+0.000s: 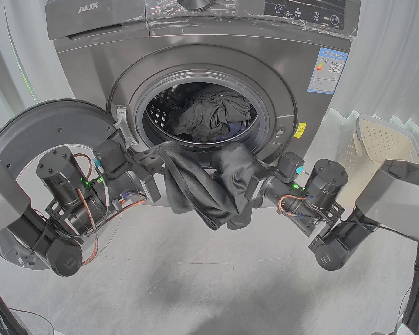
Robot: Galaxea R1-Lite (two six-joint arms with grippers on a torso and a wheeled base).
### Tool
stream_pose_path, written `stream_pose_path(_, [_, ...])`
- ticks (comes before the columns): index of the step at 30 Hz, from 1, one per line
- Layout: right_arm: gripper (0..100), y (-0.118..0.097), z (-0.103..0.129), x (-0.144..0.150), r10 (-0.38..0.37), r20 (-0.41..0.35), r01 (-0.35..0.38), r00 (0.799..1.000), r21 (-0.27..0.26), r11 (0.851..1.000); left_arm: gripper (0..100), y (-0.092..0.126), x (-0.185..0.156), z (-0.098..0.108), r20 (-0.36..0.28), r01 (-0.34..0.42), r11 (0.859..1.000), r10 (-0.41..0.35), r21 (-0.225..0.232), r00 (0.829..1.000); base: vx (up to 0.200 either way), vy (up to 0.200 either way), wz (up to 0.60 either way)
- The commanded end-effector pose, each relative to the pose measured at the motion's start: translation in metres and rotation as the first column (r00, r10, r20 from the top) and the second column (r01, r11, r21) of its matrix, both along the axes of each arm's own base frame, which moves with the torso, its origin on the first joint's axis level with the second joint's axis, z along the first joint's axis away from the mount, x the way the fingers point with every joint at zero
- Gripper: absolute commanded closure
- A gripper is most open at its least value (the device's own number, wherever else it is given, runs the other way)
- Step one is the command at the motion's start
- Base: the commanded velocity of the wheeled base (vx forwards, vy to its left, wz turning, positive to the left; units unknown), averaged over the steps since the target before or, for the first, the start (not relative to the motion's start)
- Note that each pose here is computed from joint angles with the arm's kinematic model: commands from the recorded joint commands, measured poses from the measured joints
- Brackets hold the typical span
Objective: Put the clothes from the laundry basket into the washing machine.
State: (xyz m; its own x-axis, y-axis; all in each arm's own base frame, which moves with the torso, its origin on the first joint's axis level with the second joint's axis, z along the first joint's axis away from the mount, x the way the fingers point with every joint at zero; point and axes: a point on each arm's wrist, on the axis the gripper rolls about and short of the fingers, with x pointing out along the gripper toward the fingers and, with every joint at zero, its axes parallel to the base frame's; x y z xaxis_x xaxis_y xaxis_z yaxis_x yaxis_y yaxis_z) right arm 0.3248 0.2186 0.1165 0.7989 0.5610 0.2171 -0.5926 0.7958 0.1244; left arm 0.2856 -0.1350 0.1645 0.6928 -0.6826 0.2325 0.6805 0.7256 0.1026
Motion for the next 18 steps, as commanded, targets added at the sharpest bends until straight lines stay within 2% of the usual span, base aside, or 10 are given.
stream_pose_path(1, [100, -0.012, 0.020, -0.030, 0.041, 0.009, -0.041, 0.999, -0.001, 0.999, 100, -0.005, 0.005, -0.033, -0.071, 0.011, 0.998, -0.007, 0.061, 0.997, 0.000, 0.000, 0.00])
stream_pose_path(4, [100, -0.007, 0.030, -0.034, 0.062, 0.039, -0.062, 0.997, 0.015, 0.998, 100, -0.007, 0.006, -0.046, -0.094, 0.013, 0.995, -0.004, 0.099, 0.996, 0.000, 0.000, 0.00])
stream_pose_path(9, [100, -0.002, 0.037, -0.036, 0.075, 0.061, -0.077, 0.995, 0.031, 0.997, 100, -0.007, 0.004, -0.061, -0.140, 0.021, 0.991, -0.003, 0.129, 0.990, 0.000, 0.000, 0.00])
stream_pose_path(10, [100, -0.002, 0.039, -0.035, 0.075, 0.067, -0.077, 0.995, 0.035, 0.996, 0, -0.007, 0.004, -0.065, -0.152, 0.022, 0.990, -0.001, 0.137, 0.988, 0.000, 0.000, 0.00])
stream_pose_path(18, [100, -0.006, 0.046, -0.027, 0.046, 0.093, -0.051, 0.995, 0.060, 0.997, 0, -0.006, 0.001, -0.092, -0.239, 0.044, 0.982, 0.001, 0.183, 0.971, 0.000, 0.000, 0.00])
